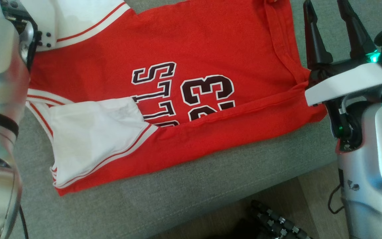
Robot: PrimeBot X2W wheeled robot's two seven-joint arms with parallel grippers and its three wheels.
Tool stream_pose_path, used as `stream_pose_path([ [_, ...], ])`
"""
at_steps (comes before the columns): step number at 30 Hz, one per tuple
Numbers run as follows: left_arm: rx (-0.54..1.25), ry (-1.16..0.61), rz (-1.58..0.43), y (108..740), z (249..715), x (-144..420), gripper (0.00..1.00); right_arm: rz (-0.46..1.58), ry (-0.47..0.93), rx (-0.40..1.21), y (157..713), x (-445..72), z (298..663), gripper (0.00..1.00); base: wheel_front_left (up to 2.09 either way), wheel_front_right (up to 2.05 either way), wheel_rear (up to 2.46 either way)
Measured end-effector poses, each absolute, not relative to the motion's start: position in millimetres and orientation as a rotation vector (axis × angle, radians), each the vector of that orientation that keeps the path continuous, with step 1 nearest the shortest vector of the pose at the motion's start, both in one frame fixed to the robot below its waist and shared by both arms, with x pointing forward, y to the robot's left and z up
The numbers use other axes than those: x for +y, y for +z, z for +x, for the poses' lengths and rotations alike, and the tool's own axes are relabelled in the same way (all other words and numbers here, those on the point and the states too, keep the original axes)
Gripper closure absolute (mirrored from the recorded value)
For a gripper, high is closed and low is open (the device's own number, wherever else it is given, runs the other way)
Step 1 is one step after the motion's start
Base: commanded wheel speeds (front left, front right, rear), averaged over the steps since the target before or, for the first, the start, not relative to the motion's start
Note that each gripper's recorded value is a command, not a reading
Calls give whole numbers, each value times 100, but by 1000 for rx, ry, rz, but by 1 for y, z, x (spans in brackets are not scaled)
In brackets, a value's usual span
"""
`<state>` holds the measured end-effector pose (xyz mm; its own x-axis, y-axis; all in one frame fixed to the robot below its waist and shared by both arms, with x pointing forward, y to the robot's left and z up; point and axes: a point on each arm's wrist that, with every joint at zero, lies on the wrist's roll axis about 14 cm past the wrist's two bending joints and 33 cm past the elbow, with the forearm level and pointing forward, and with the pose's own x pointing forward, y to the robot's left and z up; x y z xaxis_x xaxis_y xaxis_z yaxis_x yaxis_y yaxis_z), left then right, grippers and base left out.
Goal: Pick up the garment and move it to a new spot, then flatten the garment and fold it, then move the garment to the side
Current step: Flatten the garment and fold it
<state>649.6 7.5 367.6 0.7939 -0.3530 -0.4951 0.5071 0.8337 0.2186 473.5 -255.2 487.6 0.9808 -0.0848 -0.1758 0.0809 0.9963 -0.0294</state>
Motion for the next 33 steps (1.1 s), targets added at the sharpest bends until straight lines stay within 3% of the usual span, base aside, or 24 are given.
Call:
stream_pose_path([
  [7, 476, -519, 320, 364, 651, -1, 0, -33, -87, 185, 484, -256, 475, 0, 0, 0, 0],
  [8, 478, -526, 319, 364, 650, -1, 69, -32, -89, 185, 484, -257, 475, 0, 0, 0, 0],
  [9, 480, -534, 317, 363, 649, -3, 100, -32, -92, 185, 484, -258, 475, 0, 0, 0, 0],
  [17, 395, -543, 236, 384, 637, -15, 100, -2, -120, 178, 483, -265, 485, 0, 0, 0, 0],
  [25, 212, -485, 166, 434, 632, 2, 100, -13, -70, 151, 502, -261, 531, 0, 0, 0, 0],
  [33, 173, -470, 151, 442, 599, 20, 100, -64, -31, 385, 451, -264, 549, 0, 0, 0, 0],
])
